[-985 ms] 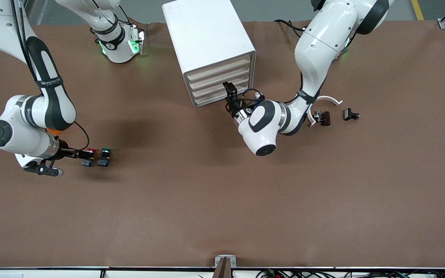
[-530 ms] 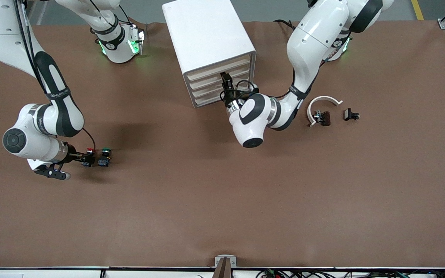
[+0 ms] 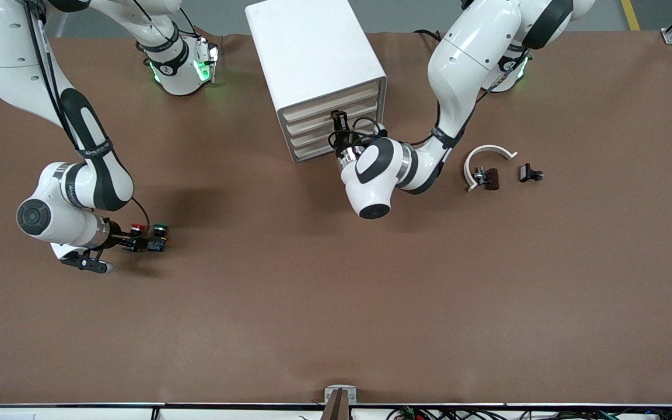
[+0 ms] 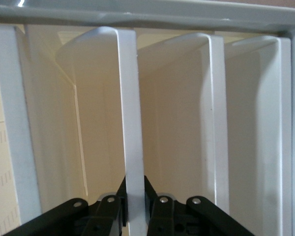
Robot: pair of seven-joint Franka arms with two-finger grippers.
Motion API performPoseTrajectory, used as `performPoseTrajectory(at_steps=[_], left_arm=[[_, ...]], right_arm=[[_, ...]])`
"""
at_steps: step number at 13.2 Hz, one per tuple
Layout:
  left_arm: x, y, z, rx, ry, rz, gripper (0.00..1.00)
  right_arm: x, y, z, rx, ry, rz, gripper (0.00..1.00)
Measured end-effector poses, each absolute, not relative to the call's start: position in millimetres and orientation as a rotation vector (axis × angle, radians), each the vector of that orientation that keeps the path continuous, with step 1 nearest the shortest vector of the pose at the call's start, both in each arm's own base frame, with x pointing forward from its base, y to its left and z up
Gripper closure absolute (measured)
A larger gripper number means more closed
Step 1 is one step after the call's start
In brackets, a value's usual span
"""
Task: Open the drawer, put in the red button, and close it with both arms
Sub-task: 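Grasp the drawer handle with the left gripper while the right gripper grasps the button, then pull the drawer open with the left gripper while the right gripper lifts the button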
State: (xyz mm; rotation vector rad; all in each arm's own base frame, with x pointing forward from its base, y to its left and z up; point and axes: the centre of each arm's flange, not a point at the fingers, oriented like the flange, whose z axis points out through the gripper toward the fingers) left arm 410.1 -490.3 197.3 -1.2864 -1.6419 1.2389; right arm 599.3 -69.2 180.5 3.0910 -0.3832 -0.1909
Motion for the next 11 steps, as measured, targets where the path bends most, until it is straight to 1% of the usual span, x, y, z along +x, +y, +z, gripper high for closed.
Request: performPoseTrajectory(at_steps=[2,3,7,9,11], left_arm=[[413,-487,195,-1.273,-1.644,1.244,0.89],[418,-483,195,-1.265,-1.65,1.25,0.89],[449,-456,196,-1.225,-1.703,1.287,0.9],[465,-442,197,-1.208,-1.735,1.307,0.9],[482,-429,200,-1.196,-1.769,1.326,0.9]], right_arm=[[598,-69,177,3.09,-0.383,-0.199,0.51],[599,-69,178,3.09,-0.385,-0.199,0.59],[599,-69,178,3.089,-0.385,-0.207,0.59],[600,-68,183,3.086,-0.381,-0.258,0.59],[604,-64,201,3.082,-0.371,-0.326,0.59]])
